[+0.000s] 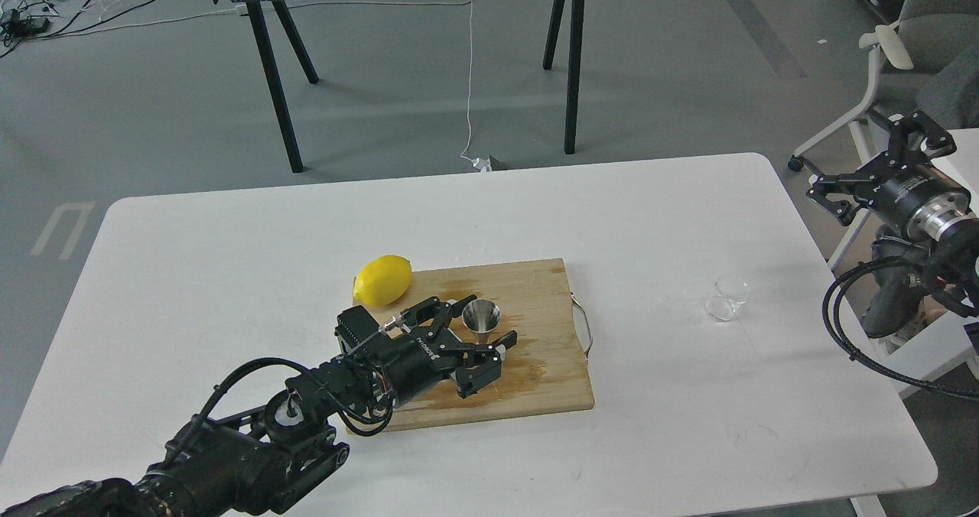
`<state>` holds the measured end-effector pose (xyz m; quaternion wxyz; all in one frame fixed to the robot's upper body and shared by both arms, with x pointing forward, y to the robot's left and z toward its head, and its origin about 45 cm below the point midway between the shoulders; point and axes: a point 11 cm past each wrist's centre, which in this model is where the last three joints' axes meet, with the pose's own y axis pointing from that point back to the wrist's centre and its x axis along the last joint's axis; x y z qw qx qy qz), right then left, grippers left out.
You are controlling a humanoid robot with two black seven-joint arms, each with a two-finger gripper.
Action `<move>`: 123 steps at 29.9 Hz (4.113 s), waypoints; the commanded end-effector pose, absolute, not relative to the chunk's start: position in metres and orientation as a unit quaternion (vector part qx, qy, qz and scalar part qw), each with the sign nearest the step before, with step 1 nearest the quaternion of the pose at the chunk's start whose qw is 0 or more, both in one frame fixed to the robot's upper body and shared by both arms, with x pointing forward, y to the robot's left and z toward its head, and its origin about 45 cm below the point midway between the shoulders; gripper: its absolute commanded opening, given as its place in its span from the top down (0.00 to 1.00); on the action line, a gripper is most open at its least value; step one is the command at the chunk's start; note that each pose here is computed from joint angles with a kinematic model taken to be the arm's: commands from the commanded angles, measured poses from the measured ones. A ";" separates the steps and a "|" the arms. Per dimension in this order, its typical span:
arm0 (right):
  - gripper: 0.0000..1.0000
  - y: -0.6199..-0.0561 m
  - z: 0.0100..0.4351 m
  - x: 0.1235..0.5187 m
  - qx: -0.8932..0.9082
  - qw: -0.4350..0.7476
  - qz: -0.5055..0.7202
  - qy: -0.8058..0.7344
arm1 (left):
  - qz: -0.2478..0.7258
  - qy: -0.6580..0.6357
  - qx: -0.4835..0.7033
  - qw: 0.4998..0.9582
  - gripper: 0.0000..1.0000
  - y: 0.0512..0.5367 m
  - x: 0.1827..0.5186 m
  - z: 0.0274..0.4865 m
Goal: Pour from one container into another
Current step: 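Lower the jigger upright onto the board beside the lemon, then open the left gripper and withdraw it to the rest pose, then reach the right gripper to the small clear glass cup and grasp it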
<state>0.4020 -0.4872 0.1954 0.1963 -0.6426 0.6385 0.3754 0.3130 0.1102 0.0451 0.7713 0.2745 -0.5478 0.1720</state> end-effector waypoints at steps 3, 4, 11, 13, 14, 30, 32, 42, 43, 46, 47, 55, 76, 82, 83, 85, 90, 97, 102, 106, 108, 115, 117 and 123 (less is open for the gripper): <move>0.01 -0.487 0.195 0.402 -0.643 0.197 0.376 0.638 | 0.172 -0.545 0.276 0.773 0.11 0.111 0.311 0.043; 0.01 -0.486 0.195 0.402 -0.643 0.196 0.376 0.638 | 0.172 -0.544 0.276 0.773 0.11 0.111 0.310 0.042; 0.01 -0.485 0.194 0.403 -0.643 0.197 0.377 0.637 | 0.173 -0.542 0.277 0.774 0.11 0.112 0.309 0.041; 0.01 -0.485 0.194 0.403 -0.643 0.197 0.377 0.637 | 0.173 -0.542 0.277 0.774 0.11 0.112 0.309 0.041; 0.01 -0.485 0.194 0.402 -0.643 0.197 0.377 0.637 | 0.173 -0.542 0.277 0.774 0.11 0.112 0.309 0.041; 0.01 -0.485 0.194 0.403 -0.643 0.197 0.377 0.637 | 0.172 -0.533 0.278 0.780 0.11 0.112 0.300 0.035; 0.01 -0.485 0.193 0.402 -0.643 0.196 0.378 0.637 | 0.172 -0.531 0.279 0.782 0.11 0.113 0.298 0.033; 0.01 -0.486 0.189 0.399 -0.640 0.195 0.381 0.638 | 0.172 -0.523 0.289 0.783 0.11 0.124 0.293 0.027; 0.01 -0.486 0.189 0.399 -0.640 0.195 0.381 0.638 | 0.173 -0.523 0.293 0.782 0.11 0.129 0.293 0.026; 0.01 -0.486 0.189 0.399 -0.640 0.195 0.381 0.638 | 0.173 -0.522 0.300 0.779 0.11 0.136 0.294 0.024; 0.01 -0.485 0.189 0.399 -0.640 0.195 0.381 0.638 | 0.173 -0.522 0.301 0.780 0.11 0.137 0.293 0.024; 0.01 -0.488 0.191 0.398 -0.640 0.196 0.379 0.639 | 0.171 -0.519 0.308 0.779 0.11 0.149 0.290 0.021; 0.01 -0.488 0.191 0.398 -0.638 0.199 0.379 0.639 | 0.361 -0.441 0.305 0.763 0.11 0.305 0.315 0.128; 0.01 -0.487 0.191 0.399 -0.640 0.198 0.379 0.638 | 0.465 -0.294 0.233 0.802 0.08 0.339 0.350 0.195; 0.01 -0.487 0.191 0.399 -0.640 0.197 0.380 0.638 | 0.464 -0.249 0.211 0.823 0.08 0.341 0.355 0.203; 0.01 -0.486 0.191 0.399 -0.641 0.196 0.380 0.638 | 0.465 -0.154 0.151 0.859 0.08 0.354 0.364 0.221; 0.01 -0.482 0.187 0.399 -0.642 0.193 0.384 0.635 | 0.542 -0.051 0.071 0.836 0.06 0.439 0.389 0.249; 0.01 -0.464 0.175 0.402 -0.644 0.197 0.400 0.622 | 0.678 -0.022 0.038 0.734 0.01 0.521 0.400 0.248; 0.01 -0.433 0.162 0.408 -0.639 0.230 0.430 0.595 | 0.674 -0.023 0.023 0.738 0.01 0.511 0.410 0.252; 0.01 -0.423 0.175 0.414 -0.622 0.317 0.448 0.559 | 0.666 -0.009 0.019 0.746 0.01 0.496 0.413 0.239; 0.01 -0.420 0.192 0.418 -0.623 0.358 0.444 0.535 | 0.664 -0.003 0.022 0.748 0.01 0.493 0.412 0.233; 0.01 -0.452 0.213 0.408 -0.579 0.362 0.471 0.558 | 0.664 0.026 0.033 0.747 0.01 0.489 0.397 0.202; 0.01 -0.463 0.197 0.394 -0.546 0.345 0.500 0.577 | 0.662 0.033 0.034 0.748 0.01 0.485 0.396 0.195; 0.01 -0.487 0.170 0.352 -0.451 0.260 0.585 0.622 | 0.661 0.046 0.039 0.748 0.01 0.482 0.389 0.181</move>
